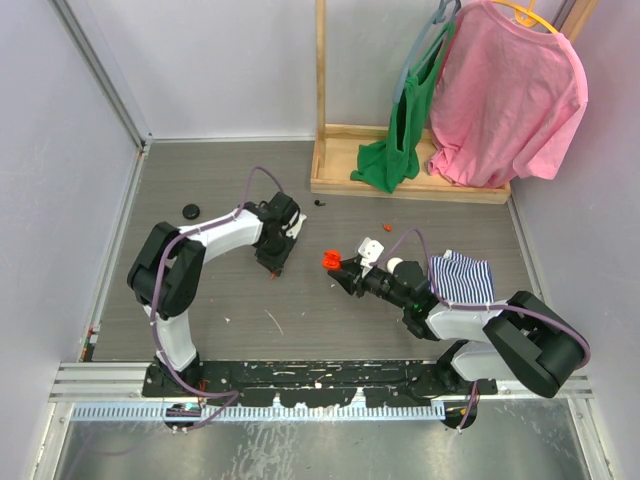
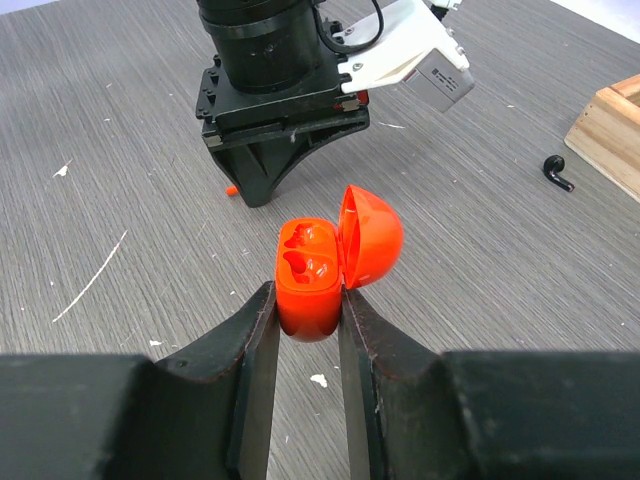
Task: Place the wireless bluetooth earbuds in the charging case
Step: Pick up the earbud from the center of the board.
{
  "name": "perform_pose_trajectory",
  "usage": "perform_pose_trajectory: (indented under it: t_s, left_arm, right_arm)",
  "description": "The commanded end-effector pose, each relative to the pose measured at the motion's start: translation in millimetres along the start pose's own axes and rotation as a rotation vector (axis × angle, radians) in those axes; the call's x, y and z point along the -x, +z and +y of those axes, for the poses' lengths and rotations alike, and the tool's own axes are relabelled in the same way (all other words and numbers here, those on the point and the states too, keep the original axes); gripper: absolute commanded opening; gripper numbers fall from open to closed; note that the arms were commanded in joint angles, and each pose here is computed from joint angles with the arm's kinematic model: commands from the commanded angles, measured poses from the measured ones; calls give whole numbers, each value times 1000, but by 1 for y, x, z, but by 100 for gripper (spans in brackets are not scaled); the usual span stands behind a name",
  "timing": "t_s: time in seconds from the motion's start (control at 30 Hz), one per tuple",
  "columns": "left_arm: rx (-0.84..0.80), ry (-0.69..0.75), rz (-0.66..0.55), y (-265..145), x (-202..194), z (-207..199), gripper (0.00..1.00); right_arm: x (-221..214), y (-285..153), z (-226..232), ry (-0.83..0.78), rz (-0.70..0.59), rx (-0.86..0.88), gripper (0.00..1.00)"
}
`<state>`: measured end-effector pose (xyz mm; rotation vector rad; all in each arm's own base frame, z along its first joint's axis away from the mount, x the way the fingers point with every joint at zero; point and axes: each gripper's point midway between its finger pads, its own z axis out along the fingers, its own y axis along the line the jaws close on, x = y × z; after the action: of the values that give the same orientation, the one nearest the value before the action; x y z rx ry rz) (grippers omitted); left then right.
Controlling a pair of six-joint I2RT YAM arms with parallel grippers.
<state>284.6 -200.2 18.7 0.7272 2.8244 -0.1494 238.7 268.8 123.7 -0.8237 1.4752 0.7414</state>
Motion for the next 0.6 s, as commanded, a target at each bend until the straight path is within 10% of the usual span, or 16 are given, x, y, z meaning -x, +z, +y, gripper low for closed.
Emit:
perform_pose_trajectory:
  t_s: [0.0,0.57]
  left_arm:
    - [12,-43,-17,-11,-1,-4,17]
    - [89,-246,-461,-97,30,-19,12]
  right_arm:
    - [31,8,-4,-37,-90,-10,1]
    - [35,7,-2,-43,-108,-9,1]
